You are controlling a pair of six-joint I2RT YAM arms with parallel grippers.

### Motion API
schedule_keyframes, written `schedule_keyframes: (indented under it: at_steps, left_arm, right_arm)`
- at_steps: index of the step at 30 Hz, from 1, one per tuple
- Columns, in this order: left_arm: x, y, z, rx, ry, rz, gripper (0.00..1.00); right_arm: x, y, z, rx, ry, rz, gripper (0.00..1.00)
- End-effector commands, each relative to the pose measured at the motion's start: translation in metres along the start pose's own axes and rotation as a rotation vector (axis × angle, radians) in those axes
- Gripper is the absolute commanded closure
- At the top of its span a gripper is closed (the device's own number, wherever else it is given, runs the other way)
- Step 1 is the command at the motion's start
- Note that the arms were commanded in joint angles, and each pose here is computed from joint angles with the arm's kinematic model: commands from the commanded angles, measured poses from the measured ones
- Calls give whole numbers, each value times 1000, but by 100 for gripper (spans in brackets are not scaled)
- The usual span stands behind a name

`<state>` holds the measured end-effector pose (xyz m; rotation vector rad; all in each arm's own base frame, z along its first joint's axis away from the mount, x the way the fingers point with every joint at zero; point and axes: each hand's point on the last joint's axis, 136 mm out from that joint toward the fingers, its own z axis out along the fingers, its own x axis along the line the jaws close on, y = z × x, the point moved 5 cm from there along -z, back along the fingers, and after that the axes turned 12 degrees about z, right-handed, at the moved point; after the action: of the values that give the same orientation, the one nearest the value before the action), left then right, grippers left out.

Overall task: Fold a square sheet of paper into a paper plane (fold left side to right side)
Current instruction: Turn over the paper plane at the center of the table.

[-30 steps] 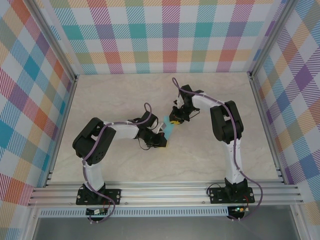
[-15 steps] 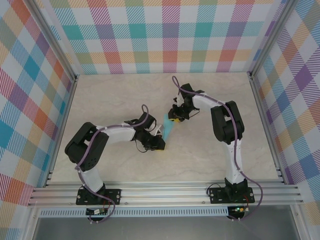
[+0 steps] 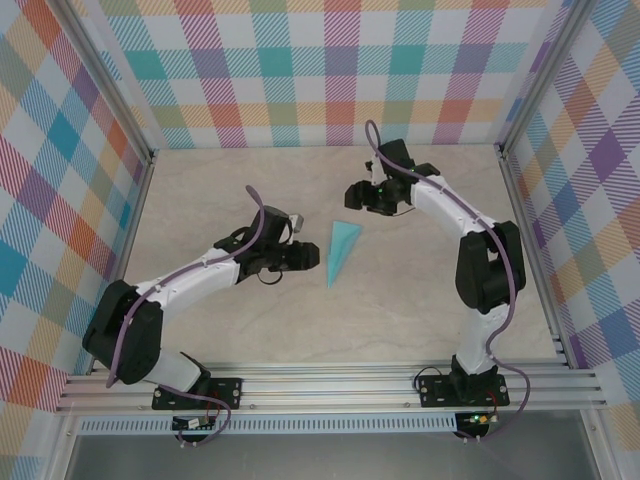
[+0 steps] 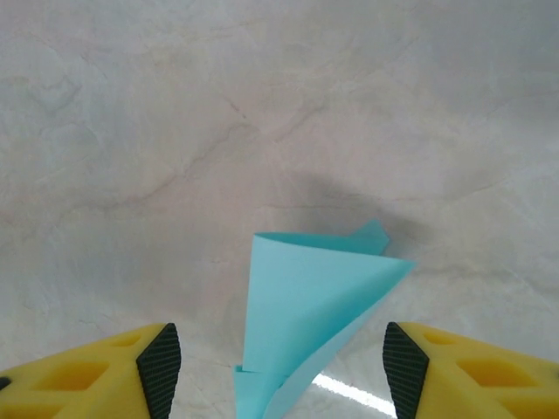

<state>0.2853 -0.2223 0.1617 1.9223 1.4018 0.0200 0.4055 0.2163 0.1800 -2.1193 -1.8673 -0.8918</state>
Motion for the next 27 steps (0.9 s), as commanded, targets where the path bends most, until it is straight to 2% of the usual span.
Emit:
schedule_keyframes:
  at_steps: [1,6,7,9,12,16,19,22,27]
  left_arm:
    - [17,22,-13,-126,163,-22,47]
    - [17,28,-15,-143,179,-30,45]
    - [17,28,-14,-140,178,-31,45]
    - [18,25,-14,-130,184,-31,44]
    - [20,23,-15,-125,195,-31,44]
    - [20,24,-16,-126,203,-29,44]
    - [21,25,-19,-139,217,-28,44]
    - [22,26,-25,-150,234,-24,43]
    - [25,25,-32,-166,263,-19,42]
  right_arm:
    - [-8,-47,23,135,-82,75,35]
    - [-14,-75,54,212,-120,132,36]
    - [-16,-78,60,230,-130,136,40]
    - [-19,-83,67,252,-144,146,50]
    - [-19,-82,63,242,-143,136,71]
    - [1,-76,43,210,-55,77,100]
    - [24,-78,28,226,100,30,100]
    - [34,-84,14,231,189,-1,100]
    - [11,-97,20,273,221,47,99]
